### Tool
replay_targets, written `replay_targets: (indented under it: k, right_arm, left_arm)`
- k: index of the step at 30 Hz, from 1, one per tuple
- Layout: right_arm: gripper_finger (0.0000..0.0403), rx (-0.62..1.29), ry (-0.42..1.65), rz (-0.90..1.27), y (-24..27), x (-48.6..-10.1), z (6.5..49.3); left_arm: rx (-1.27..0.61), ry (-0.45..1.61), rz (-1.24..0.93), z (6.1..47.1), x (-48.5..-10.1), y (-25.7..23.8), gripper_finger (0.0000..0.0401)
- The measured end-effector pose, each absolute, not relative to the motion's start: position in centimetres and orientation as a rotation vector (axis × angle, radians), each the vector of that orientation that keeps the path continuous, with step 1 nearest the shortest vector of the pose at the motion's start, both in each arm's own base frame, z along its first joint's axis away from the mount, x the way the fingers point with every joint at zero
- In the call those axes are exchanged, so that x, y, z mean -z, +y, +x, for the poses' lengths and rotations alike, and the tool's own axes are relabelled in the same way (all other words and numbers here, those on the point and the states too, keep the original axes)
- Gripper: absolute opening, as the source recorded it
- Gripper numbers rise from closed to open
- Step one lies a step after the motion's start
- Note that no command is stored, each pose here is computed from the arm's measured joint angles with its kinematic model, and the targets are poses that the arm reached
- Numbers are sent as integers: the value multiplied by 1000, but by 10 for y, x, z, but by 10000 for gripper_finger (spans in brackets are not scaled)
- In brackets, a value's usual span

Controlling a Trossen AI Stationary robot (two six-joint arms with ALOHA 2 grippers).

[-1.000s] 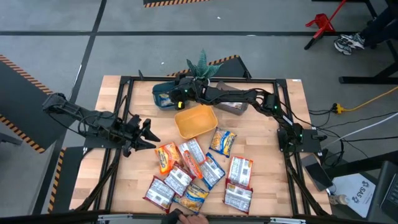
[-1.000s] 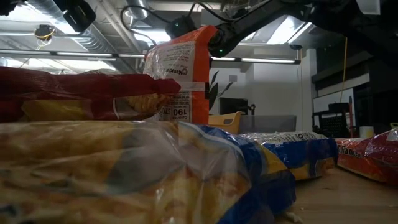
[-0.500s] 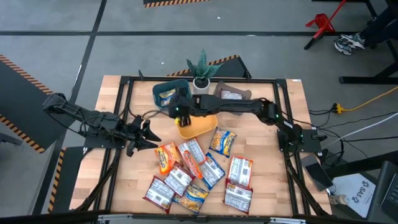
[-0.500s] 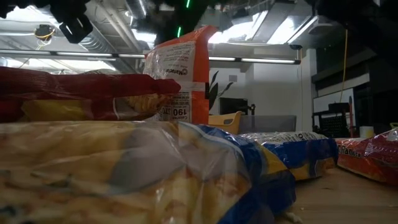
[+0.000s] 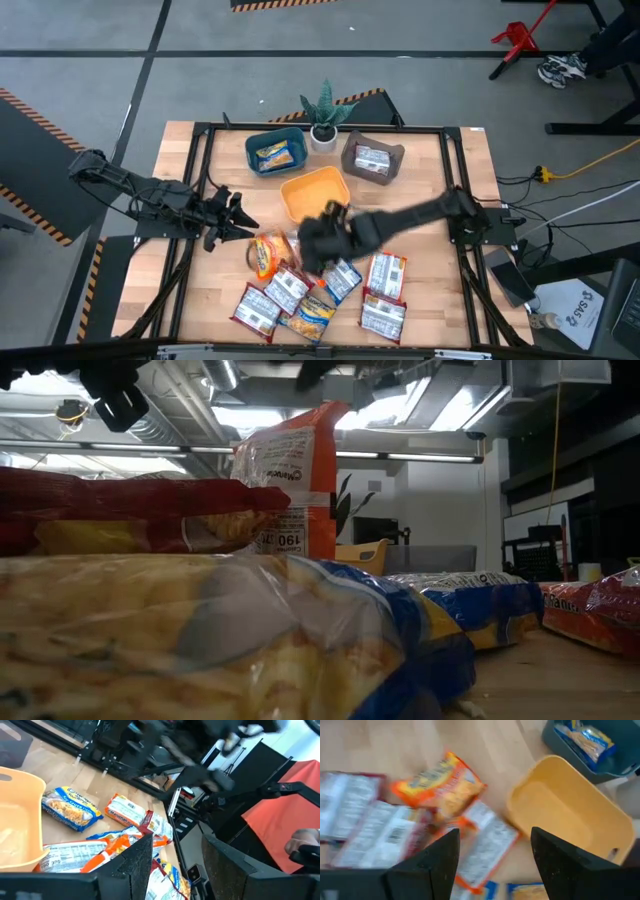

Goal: Sort Maruchan noodles
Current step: Put the orange noodle pack into the yellow bin

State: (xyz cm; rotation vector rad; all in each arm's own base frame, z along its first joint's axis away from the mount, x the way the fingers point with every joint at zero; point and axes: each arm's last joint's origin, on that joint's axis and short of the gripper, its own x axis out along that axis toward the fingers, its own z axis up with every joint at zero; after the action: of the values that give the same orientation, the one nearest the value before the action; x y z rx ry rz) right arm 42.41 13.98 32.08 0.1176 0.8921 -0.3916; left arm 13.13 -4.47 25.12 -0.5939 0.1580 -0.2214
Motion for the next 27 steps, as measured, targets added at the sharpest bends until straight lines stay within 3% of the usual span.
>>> replay_targets:
  k: [9,14,27]
  right_arm:
    - [230,453,777,278,189,-293,415]
    - [230,450,828,341,189,-259,416]
    - [230,455,856,366,184,-218,416]
  left_arm:
    - [215,167,-593,131,-250,-45,164]
    - [215,167,-596,131,-250,-45,164]
    - [192,159,-596,131,-250,-44,164]
